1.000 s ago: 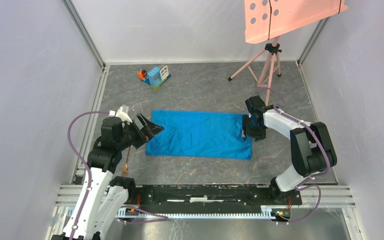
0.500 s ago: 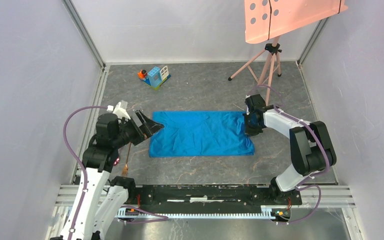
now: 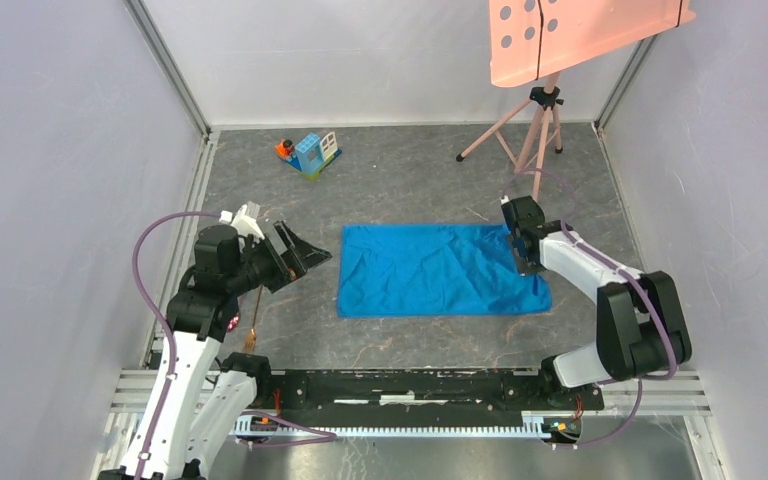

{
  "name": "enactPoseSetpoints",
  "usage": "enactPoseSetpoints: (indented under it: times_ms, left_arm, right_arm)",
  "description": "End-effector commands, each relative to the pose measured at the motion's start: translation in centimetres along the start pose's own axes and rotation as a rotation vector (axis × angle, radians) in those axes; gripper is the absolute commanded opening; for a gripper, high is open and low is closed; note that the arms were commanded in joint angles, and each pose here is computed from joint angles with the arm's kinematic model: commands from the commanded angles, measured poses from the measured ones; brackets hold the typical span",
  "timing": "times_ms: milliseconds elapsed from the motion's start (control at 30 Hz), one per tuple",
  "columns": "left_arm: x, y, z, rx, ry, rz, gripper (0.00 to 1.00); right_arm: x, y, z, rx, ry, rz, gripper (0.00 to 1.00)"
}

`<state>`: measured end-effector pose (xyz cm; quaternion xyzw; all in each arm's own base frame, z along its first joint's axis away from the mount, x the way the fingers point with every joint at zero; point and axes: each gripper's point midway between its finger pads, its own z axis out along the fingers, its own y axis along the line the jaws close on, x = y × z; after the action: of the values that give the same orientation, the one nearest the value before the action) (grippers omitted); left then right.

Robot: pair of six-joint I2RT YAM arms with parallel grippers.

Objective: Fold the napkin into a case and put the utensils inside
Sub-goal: Pick up the rectangle-folded napkin from the center of the board, then fold the rectangle-folded napkin at the center of the board.

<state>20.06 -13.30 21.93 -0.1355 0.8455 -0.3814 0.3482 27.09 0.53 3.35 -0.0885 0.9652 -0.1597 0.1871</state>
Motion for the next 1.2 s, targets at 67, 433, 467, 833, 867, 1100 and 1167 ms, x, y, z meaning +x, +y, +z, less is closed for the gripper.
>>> enactPoseSetpoints:
  times_ms: [67, 433, 467, 833, 867, 1100, 1167]
  left_arm:
    - [-0.1, -1.6, -0.4, 0.065, 0.011, 0.022, 1.0]
    - [0.4, -1.0, -0.4, 0.064, -0.001, 0.009, 1.0]
    - [0.4, -1.0, -0.4, 0.065, 0.0, 0.007, 1.0]
    - [0.4, -1.0, -0.8, 0.055, -0.005, 0.013, 1.0]
    - [0.4, -1.0, -0.9, 0.054, -0.007, 0.011, 1.0]
    - [0.6, -1.0, -1.2, 0.057, -0.021, 0.004, 1.0]
    - [0.6, -1.0, -1.3, 0.056, -0.021, 0.005, 1.0]
  right_arm:
    - [-3.1, -2.4, -3.4, 0.089, -0.079, -0.091, 0.0]
    - [-8.4, 15.2, -11.9, -0.481, -0.239, -0.14, 0.0]
    - [-8.8, 17.4, -12.7, -0.558, -0.252, -0.135, 0.0]
    - [-9.2, 32.2, -18.4, -1.015, -0.177, -0.087, 0.0]
    - [-9.4, 32.7, -18.4, -1.034, -0.172, -0.071, 0.0]
    - [-10.3, 35.1, -18.3, -1.112, -0.169, -0.065, 0.0]
    - [-10.5, 35.6, -17.9, -1.108, -0.15, -0.062, 0.0]
